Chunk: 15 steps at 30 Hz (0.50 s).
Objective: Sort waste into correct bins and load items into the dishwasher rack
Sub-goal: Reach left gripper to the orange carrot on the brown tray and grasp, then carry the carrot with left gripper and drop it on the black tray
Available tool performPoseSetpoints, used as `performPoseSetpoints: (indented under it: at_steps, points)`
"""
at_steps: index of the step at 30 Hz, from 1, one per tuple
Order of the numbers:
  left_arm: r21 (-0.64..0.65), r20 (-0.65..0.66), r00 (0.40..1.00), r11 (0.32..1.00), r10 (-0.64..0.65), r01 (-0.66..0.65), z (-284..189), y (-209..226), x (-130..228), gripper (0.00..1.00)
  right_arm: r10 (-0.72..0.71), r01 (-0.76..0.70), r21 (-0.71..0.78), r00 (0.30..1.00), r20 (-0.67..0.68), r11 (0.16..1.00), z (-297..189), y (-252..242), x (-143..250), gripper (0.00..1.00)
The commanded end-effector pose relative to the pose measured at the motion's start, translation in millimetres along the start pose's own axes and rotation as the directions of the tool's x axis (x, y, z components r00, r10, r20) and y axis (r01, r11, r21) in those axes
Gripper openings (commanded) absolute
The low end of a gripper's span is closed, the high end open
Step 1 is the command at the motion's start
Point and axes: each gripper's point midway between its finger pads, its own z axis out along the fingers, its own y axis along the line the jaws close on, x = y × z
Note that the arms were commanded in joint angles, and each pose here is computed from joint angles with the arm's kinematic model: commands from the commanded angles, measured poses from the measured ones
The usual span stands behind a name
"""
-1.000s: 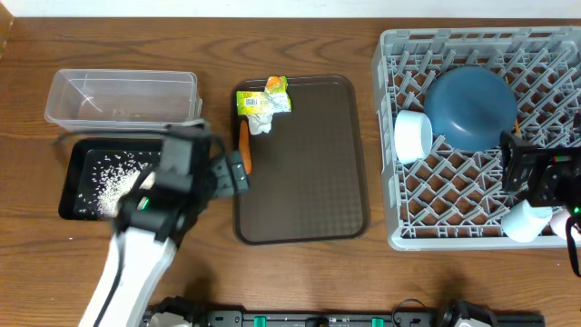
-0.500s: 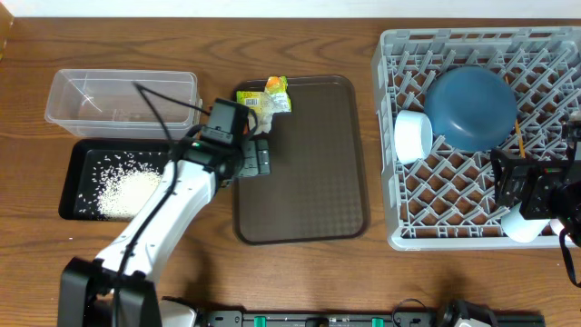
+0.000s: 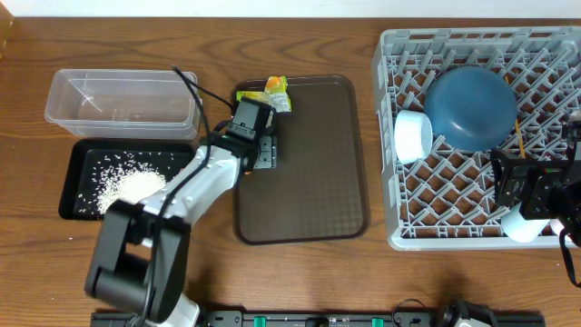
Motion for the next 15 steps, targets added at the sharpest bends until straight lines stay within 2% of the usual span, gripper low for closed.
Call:
performPoseSetpoints:
  at_steps: [1, 4, 10, 14, 15]
  points:
    - [-0.026, 0.009, 1.000, 1.000, 0.005, -0.005, 9, 2, -6, 0.73, 0.006, -0.005, -0.020, 1.000, 0.008, 1.000, -2, 5, -2, 0.99]
    - [-0.049, -0.014, 1.000, 0.999, 0.010, -0.010, 18, 5, 0, 0.63, 0.006, -0.005, -0.020, 1.000, 0.008, 1.000, -2, 5, -1, 0.99]
    - [-0.066, -0.057, 0.998, 0.998, 0.013, -0.017, 32, 8, 11, 0.52, 0.005, -0.005, -0.020, 1.000, 0.007, 1.000, -2, 5, -1, 0.99]
    - [-0.047, -0.085, 0.996, 0.999, 0.006, -0.010, 36, 4, 18, 0.51, 0.006, -0.006, -0.021, 1.000, 0.007, 1.000, -2, 5, -1, 0.99]
    - [-0.036, -0.088, 0.996, 0.999, 0.005, -0.009, 36, 2, 19, 0.45, 0.005, -0.005, -0.021, 1.000, 0.007, 1.000, -2, 5, -1, 0.99]
